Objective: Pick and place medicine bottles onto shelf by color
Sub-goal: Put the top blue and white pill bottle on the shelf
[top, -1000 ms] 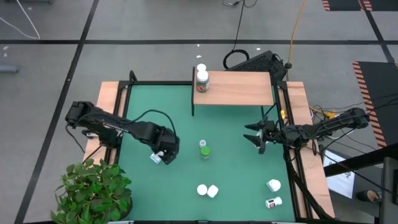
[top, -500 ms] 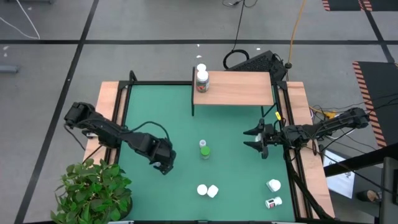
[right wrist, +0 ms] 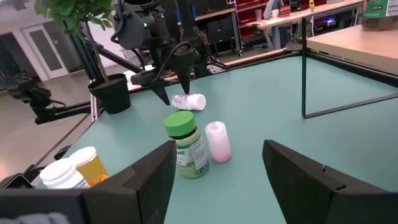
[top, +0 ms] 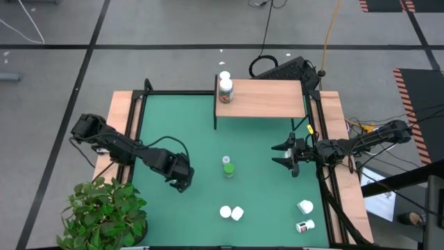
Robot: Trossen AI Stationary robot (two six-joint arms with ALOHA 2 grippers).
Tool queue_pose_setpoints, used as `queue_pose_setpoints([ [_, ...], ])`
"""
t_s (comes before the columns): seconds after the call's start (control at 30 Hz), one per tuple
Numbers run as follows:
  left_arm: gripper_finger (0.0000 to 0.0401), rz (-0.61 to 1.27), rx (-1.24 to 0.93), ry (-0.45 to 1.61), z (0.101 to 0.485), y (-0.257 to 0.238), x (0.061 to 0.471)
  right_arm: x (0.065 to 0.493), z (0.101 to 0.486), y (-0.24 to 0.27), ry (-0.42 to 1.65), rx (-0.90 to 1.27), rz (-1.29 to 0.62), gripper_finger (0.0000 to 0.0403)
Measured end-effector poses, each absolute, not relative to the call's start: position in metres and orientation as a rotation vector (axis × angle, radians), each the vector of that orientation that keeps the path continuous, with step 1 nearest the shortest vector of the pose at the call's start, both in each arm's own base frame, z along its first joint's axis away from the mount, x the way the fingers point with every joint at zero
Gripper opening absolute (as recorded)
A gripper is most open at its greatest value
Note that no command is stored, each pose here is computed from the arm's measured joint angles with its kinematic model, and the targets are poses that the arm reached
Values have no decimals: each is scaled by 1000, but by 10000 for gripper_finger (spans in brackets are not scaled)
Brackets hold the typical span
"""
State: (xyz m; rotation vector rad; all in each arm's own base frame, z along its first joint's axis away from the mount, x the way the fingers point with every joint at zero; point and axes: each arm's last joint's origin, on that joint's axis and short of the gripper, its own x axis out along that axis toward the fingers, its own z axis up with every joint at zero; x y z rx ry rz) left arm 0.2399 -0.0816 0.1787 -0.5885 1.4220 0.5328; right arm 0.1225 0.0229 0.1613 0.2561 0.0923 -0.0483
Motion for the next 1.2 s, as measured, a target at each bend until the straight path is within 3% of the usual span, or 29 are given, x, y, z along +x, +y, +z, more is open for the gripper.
queue_pose_setpoints([
  [0.37,331,592,-520,1406,182,-78,239,123,167,23,33,162,-38,235],
  [0.7,329,594,-488,1405,151,-73,225,123,176,23,-51,150,-32,235],
  [1.03,225,506,-468,1370,141,-72,226,123,178,24,-75,118,-6,235],
  [1.2,226,345,-415,1253,144,-72,242,123,184,26,-126,88,114,235],
])
